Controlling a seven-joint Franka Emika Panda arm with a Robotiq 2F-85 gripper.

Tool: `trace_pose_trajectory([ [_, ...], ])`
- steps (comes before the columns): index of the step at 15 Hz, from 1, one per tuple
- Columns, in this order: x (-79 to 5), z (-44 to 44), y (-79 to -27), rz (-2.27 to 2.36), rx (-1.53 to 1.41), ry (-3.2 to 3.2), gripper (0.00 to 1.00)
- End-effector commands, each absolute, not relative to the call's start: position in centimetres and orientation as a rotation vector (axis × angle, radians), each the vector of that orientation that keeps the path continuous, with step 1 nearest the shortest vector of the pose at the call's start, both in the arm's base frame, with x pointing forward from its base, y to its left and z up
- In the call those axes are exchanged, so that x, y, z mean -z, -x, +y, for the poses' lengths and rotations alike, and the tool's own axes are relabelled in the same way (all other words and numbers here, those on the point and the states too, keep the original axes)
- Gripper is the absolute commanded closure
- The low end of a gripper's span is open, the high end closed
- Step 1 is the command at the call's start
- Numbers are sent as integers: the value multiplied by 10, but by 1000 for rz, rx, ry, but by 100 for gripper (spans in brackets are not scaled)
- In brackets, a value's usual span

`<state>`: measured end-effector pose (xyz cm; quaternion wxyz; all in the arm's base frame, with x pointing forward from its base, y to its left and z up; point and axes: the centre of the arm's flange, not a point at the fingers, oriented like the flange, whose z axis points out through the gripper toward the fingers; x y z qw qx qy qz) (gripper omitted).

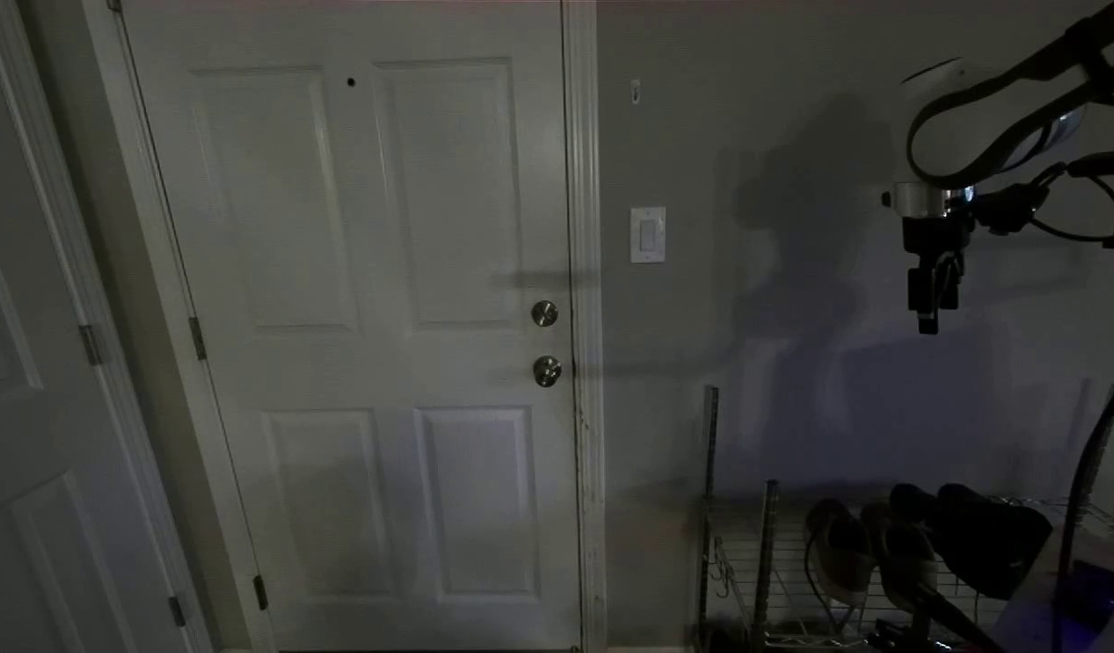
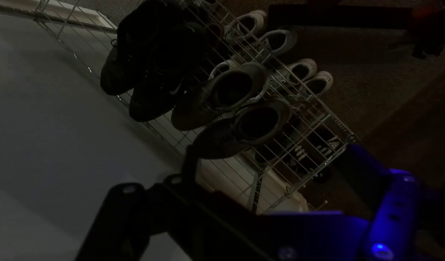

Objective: Press the switch on top to turn on the light

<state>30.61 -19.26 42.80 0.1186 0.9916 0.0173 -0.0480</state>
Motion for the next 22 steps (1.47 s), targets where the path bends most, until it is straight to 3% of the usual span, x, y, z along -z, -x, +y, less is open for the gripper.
trace_pose_trajectory([
  [1,-426,-188,-309,79,121,-2901,27],
  [11,-395,-67,-367,468,-31,-2970,92],
  [15,-378,-9,-374,637,-79,-2979,98],
  [22,-375,24,-423,756,-377,-2857,93],
])
